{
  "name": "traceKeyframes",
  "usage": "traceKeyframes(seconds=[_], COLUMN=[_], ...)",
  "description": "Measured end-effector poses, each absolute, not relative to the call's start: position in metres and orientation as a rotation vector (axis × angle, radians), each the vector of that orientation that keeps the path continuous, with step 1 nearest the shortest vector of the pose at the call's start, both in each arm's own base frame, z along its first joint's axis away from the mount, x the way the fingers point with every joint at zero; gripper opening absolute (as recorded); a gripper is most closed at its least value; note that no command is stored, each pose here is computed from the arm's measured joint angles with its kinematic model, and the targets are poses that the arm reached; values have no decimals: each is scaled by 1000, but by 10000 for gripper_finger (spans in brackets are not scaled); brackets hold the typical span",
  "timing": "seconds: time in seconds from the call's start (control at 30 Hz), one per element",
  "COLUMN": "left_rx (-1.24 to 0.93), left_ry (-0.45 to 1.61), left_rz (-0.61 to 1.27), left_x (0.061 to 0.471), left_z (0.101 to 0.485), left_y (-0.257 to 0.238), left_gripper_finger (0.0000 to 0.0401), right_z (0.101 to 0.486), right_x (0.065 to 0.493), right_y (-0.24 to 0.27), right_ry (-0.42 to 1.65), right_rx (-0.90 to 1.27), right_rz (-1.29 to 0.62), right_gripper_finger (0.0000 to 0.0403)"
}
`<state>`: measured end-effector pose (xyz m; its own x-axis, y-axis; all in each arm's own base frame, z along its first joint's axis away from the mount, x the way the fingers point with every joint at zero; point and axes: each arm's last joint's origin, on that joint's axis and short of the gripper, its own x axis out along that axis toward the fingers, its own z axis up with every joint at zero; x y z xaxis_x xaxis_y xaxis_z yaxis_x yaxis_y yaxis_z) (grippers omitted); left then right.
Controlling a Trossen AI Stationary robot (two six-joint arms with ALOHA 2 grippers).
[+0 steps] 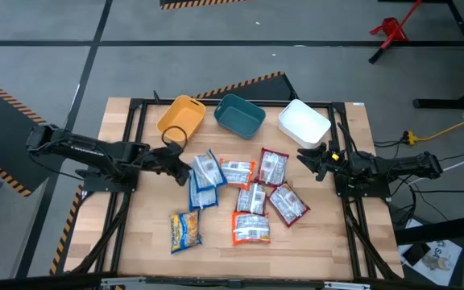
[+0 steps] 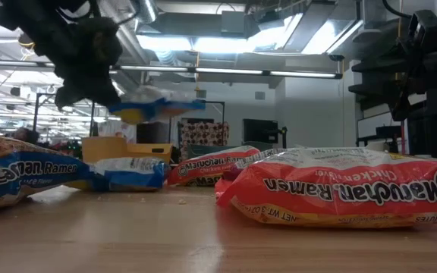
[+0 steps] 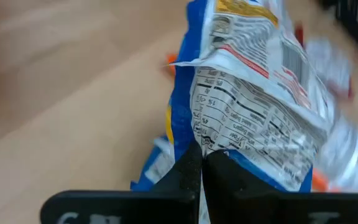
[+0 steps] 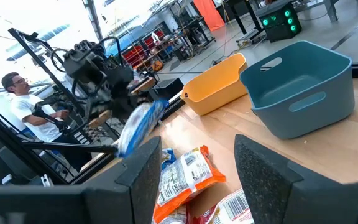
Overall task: Sort Maruchan noodles
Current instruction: Put the blue noodle pack into the yellow bin
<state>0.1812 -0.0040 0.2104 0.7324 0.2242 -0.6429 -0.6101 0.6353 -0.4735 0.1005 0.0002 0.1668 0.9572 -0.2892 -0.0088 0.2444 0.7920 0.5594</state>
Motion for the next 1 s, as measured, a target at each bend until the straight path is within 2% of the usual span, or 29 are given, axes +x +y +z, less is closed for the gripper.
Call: traceKeyframes(seconds=[0.3,0.57,0.83,1.0], left_rx=[-858,-897,-1001,-1040], left_ry=[307,104,93,66], left_rz=[733,1019,1302,1336], left_x=[166,156,136,134], left_z=[229,233,219,219], left_y=[20,47,68,73], left_gripper_finger=[0,0,0,0], right_z=[167,167,167,167], right_x=[101,101,101,101], right_y=[0,0,0,0], right_ry=[-78,-79,-78,-76], right_rx=[591,590,589,569], right_rz=[-287,-287,-287,-288], right_gripper_finger=[191,191,191,191])
